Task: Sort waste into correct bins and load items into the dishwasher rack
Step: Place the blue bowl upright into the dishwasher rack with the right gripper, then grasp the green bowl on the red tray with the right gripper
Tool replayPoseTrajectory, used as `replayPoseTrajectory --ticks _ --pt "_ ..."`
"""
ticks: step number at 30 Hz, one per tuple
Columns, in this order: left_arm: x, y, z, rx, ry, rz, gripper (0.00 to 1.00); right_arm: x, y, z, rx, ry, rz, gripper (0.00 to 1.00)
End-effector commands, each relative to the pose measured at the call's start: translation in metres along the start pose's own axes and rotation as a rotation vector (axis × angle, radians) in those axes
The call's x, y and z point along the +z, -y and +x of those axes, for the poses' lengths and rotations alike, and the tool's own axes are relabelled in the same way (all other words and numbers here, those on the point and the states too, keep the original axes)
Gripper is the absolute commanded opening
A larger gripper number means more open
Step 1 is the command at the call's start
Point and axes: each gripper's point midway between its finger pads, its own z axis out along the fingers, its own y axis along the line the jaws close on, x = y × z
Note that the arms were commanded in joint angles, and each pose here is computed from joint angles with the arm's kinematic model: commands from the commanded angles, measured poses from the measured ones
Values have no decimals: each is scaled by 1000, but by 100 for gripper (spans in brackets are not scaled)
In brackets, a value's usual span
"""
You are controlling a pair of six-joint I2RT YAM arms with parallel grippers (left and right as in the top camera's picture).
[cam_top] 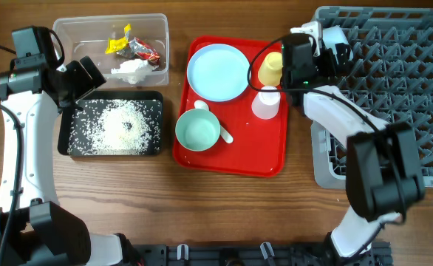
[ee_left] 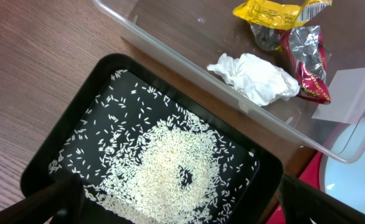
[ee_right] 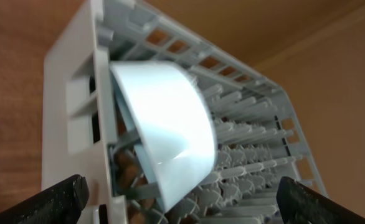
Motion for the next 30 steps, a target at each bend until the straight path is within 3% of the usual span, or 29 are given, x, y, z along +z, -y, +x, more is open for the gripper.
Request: replayPoseTrajectory --ticks 1,2,3,5,6,7,10,13,16,19,24,30 --pt "-2 -1 -4 -12 12 -4 100 -50 34 -45 197 130 -132 100" --pt "-2 -1 -4 -13 12 -4 100 -84 21 -52 187 160 -326 99" --pt "-2 -1 -4 -12 12 -4 100 -134 -11 -55 183 186 -636 98" --pt "-2 -1 -4 -12 12 -4 100 -229 -64 -53 271 128 -1183 85" --pt "-2 -1 -4 -12 12 -4 100 -266 -93 -42 272 54 -1402 79" --pt "-2 -1 -4 -13 12 -4 100 -278 -110 -31 228 15 -1461 79" --pt "-2 -1 -4 -13 12 -4 100 -290 -167 27 63 -209 -1484 72" --pt "-2 -1 -4 -13 12 -4 100 -281 -197 59 7 -328 -1434 64" --pt "-2 -1 -4 -12 12 -4 100 -273 -199 58 17 -323 -1405 55" --pt "-2 -1 -4 -13 12 -4 100 -252 -199 66 -7 -319 -1292 54" --pt "-2 -1 -4 -13 12 -4 100 -234 -230 87 -32 -370 -1275 48" --pt "-2 -1 -4 -13 12 -4 100 -227 -232 87 -32 -362 -1244 20"
